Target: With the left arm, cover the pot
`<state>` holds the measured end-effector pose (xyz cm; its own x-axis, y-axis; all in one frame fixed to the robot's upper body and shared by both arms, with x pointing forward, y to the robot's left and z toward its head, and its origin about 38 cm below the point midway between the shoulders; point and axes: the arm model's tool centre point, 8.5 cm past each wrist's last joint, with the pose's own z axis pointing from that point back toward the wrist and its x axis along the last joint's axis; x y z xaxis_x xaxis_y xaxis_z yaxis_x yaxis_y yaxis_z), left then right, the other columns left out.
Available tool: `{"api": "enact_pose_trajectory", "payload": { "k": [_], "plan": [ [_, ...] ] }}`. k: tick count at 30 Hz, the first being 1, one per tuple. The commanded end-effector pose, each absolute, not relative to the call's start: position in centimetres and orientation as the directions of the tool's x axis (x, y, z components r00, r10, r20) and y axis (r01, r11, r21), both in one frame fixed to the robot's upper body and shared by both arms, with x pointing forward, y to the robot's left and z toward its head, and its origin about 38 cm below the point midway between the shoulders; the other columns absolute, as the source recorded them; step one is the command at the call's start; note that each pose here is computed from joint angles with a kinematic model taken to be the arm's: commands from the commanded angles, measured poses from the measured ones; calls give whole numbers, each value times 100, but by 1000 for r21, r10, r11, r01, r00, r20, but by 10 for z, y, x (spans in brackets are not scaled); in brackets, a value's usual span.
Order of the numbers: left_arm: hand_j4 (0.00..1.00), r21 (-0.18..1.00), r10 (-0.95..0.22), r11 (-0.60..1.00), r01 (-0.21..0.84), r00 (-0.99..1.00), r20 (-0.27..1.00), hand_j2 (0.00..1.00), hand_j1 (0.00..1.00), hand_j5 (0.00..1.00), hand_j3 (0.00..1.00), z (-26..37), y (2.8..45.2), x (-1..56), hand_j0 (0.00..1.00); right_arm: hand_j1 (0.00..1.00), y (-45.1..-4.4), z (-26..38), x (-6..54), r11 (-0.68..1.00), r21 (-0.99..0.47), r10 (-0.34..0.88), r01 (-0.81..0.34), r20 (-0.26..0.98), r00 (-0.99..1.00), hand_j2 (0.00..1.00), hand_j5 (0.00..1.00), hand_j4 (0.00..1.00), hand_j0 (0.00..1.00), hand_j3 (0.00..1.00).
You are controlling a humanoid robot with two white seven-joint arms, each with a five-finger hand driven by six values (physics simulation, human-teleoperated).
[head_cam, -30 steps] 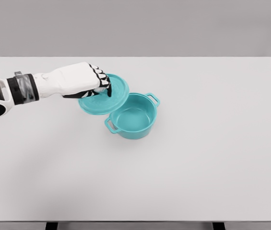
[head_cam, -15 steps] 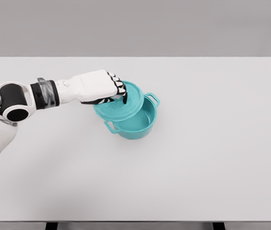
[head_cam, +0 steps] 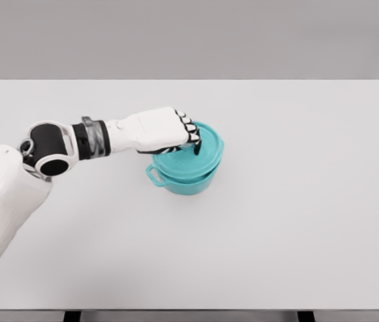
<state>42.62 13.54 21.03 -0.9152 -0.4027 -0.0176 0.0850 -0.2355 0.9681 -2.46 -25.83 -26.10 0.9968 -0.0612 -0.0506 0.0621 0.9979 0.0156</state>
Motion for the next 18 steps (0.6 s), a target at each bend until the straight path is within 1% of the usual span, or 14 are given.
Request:
{"api": "enact_pose_trajectory", "payload": {
  "k": [1, 4, 14, 18],
  "plan": [
    [50, 965, -394, -245, 98, -919, -7, 50, 50, 50, 50, 204, 131, 425, 50, 100, -258, -261, -25, 998, 16, -61, 62, -51, 997, 100, 100, 100, 100, 100],
    [50, 963, -401, -241, 117, -916, 11, 50, 50, 50, 50, 199, 128, 429, 50, 100, -258, -261, -23, 998, 16, -61, 62, -48, 997, 100, 100, 100, 100, 100],
    [50, 962, -411, -247, 118, -912, 7, 50, 50, 50, 50, 199, 131, 432, 50, 100, -258, -261, -25, 998, 16, -61, 62, -51, 997, 100, 100, 100, 100, 100],
    [52, 959, -422, -248, 133, -907, 16, 52, 52, 52, 52, 195, 134, 434, 52, 100, -258, -261, -25, 998, 16, -61, 62, -51, 997, 100, 100, 100, 100, 100]
  ]
}}
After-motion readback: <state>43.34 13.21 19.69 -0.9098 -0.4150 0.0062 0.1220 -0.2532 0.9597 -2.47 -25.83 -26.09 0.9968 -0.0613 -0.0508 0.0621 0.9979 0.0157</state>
